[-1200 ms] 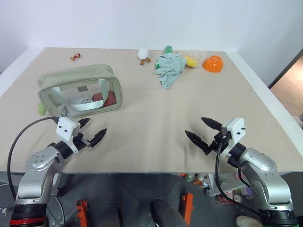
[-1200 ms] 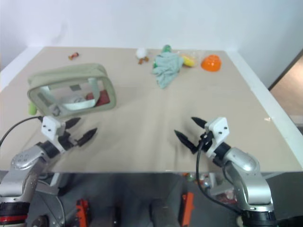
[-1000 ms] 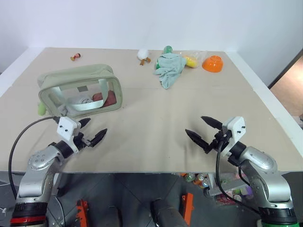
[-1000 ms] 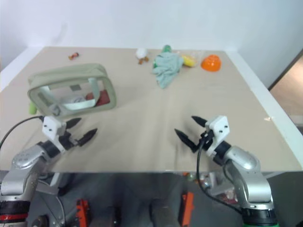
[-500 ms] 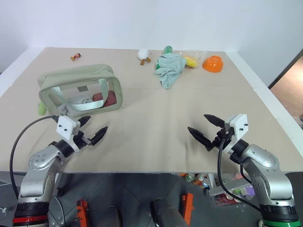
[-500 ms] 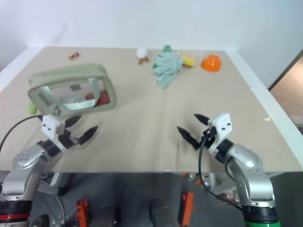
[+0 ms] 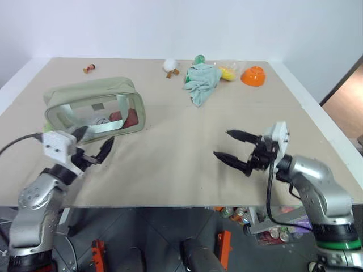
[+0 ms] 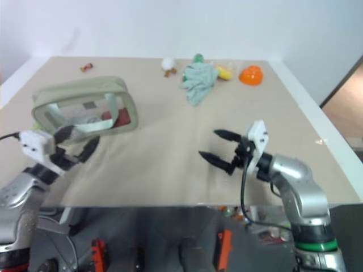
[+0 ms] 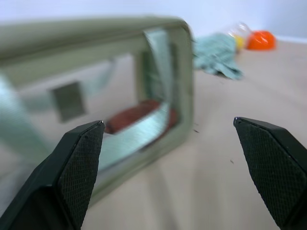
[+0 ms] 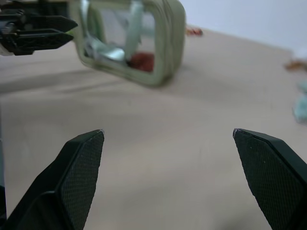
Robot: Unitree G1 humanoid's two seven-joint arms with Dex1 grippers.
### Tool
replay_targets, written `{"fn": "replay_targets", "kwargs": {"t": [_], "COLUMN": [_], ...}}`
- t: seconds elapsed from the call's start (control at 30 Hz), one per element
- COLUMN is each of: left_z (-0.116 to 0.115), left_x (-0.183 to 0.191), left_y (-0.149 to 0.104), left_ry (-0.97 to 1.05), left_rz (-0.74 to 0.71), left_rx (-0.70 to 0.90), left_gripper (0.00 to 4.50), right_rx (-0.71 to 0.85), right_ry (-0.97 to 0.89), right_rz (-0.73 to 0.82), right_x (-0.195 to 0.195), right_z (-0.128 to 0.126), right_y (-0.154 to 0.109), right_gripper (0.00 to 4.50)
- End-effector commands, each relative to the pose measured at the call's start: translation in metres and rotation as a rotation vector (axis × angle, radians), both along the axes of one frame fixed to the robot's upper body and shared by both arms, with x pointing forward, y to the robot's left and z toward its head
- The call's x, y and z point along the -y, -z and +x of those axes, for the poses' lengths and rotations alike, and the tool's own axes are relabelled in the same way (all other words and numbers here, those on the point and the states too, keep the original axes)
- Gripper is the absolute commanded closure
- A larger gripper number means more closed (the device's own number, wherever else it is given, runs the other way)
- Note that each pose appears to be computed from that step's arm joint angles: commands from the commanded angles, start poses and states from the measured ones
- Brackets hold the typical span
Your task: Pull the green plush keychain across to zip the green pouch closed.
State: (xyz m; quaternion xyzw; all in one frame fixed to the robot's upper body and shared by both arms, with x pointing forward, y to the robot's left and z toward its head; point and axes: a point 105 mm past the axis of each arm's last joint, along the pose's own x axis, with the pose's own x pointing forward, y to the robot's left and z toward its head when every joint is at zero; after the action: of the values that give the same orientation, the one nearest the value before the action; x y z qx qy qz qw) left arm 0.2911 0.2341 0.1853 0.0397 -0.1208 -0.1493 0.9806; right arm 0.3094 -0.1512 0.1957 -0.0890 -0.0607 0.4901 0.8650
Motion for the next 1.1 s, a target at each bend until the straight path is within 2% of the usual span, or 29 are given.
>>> {"fn": "replay_targets", "kwargs": {"t": [0.03, 0.2, 0.37, 0.47, 0.67, 1.03, 1.07, 1.1], "left_z": [-0.012, -0.011, 0.0, 0.01, 0.035, 0.065, 0.066, 0.067], "left_x": [-0.017, -0.039, -0.077, -0.095, -0.104, -0.084, -0.082, -0.082], "left_y": [-0.033, -0.06, -0.08, -0.078, -0.063, -0.047, -0.046, -0.046], "left_ry": [-0.05, -0.057, -0.019, -0.034, 0.0, 0.146, 0.155, 0.159], "left_rz": [-0.004, 0.002, 0.063, 0.087, 0.108, 0.15, 0.15, 0.15], "left_rx": [0.067, 0.077, 0.047, 0.025, -0.035, -0.097, -0.103, -0.104], "left_gripper": [0.04, 0.04, 0.04, 0.04, 0.04, 0.04, 0.57, 0.8], "right_rx": [0.028, 0.038, 0.05, 0.071, 0.055, 0.068, 0.071, 0.074], "right_ry": [-0.04, -0.047, -0.034, 0.005, -0.064, 0.014, 0.019, 0.022], "right_rz": [0.002, -0.009, -0.005, 0.072, 0.065, 0.036, 0.033, 0.03], "right_x": [-0.004, -0.007, -0.008, -0.01, -0.024, -0.019, -0.018, -0.018], "right_z": [0.005, 0.011, 0.013, 0.016, 0.001, -0.006, -0.007, -0.007], "right_y": [-0.011, -0.011, -0.009, -0.025, -0.037, -0.03, -0.03, -0.03], "right_gripper": [0.03, 0.03, 0.03, 0.03, 0.03, 0.03, 0.0, 0.0]}}
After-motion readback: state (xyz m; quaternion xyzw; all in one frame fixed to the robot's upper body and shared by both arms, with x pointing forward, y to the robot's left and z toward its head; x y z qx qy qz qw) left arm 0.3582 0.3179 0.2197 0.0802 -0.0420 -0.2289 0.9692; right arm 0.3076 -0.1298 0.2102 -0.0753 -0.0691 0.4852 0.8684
